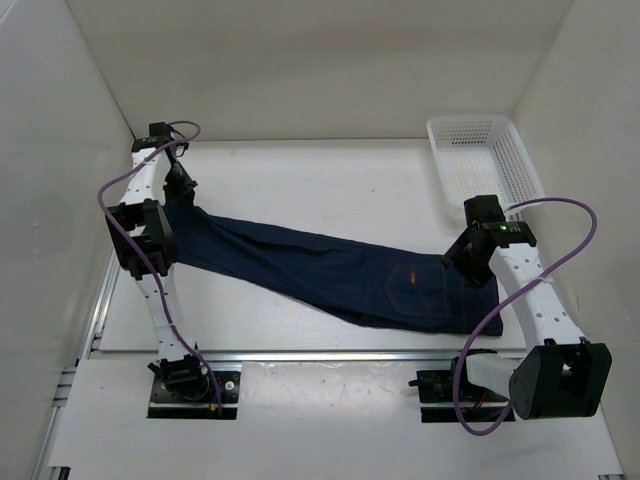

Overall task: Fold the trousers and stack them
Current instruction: Fold the trousers

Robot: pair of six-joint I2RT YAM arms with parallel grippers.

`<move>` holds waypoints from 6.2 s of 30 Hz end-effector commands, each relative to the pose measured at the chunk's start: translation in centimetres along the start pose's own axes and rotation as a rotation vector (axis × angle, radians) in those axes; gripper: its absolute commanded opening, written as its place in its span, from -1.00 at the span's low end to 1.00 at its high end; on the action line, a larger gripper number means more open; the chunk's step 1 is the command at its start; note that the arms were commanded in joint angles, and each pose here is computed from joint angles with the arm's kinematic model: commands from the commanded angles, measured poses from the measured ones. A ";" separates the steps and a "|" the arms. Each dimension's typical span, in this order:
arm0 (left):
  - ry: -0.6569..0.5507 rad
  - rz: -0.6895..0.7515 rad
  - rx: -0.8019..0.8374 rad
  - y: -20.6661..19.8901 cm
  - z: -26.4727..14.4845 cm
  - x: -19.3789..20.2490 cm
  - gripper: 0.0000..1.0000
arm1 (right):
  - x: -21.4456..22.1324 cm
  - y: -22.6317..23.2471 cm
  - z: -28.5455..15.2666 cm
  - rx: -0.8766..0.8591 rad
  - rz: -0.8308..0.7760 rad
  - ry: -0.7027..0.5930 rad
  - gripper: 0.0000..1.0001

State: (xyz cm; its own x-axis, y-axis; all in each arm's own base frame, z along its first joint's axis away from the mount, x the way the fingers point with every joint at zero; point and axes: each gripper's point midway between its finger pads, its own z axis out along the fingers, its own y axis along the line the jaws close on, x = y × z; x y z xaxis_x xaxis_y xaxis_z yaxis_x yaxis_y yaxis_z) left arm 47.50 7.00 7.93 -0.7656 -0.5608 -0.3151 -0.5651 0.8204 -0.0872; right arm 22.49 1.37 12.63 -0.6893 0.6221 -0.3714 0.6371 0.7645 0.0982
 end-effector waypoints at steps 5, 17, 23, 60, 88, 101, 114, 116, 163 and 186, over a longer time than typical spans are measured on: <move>-0.084 -0.035 0.050 -1.1 -2.8 -2.2 -0.79 | 0.1 0.0 0.1 -0.001 -0.021 0.002 0.25; -0.096 -0.130 0.126 -4.5 0.4 -5.7 -0.14 | -0.2 0.2 -0.2 -0.013 -0.017 -0.011 0.25; -0.164 -0.107 0.081 -3.2 -3.6 -6.6 0.79 | -0.3 0.3 -0.2 -0.012 -0.027 -0.010 0.25; 0.111 -0.121 -0.145 7.7 0.7 5.2 -0.10 | 10.0 6.0 9.6 -0.003 -0.146 0.317 0.06; 0.189 -0.058 -0.008 4.8 2.4 5.5 -0.27 | 7.5 12.9 1.5 -0.116 -0.399 0.050 0.19; 0.110 -0.099 -0.107 6.7 1.3 4.9 -0.13 | 7.8 11.9 2.2 -0.089 -0.419 0.063 0.19; 0.084 -0.108 -0.133 7.9 0.3 4.1 0.33 | 8.1 11.9 2.8 -0.095 -0.438 0.071 0.19; 0.098 -0.107 -0.139 7.9 0.9 4.4 0.22 | 8.1 11.9 2.8 -0.095 -0.438 0.071 0.19; 0.039 -0.241 -0.222 12.6 -3.4 4.5 -0.04 | 8.5 10.2 1.8 -0.140 -0.400 0.081 0.19; 0.220 -0.274 -0.176 11.6 2.0 8.9 0.95 | 8.4 9.8 1.0 -0.152 -0.379 0.074 0.21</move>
State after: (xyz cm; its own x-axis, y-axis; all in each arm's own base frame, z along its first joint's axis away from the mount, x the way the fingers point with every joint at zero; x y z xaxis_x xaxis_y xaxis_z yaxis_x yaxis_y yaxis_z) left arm 33.96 11.38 1.47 -0.6515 -0.7579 -0.0343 -0.7585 0.6498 0.0487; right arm 23.40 14.00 8.77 -0.8979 0.2939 -0.3277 0.2809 0.9557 0.0874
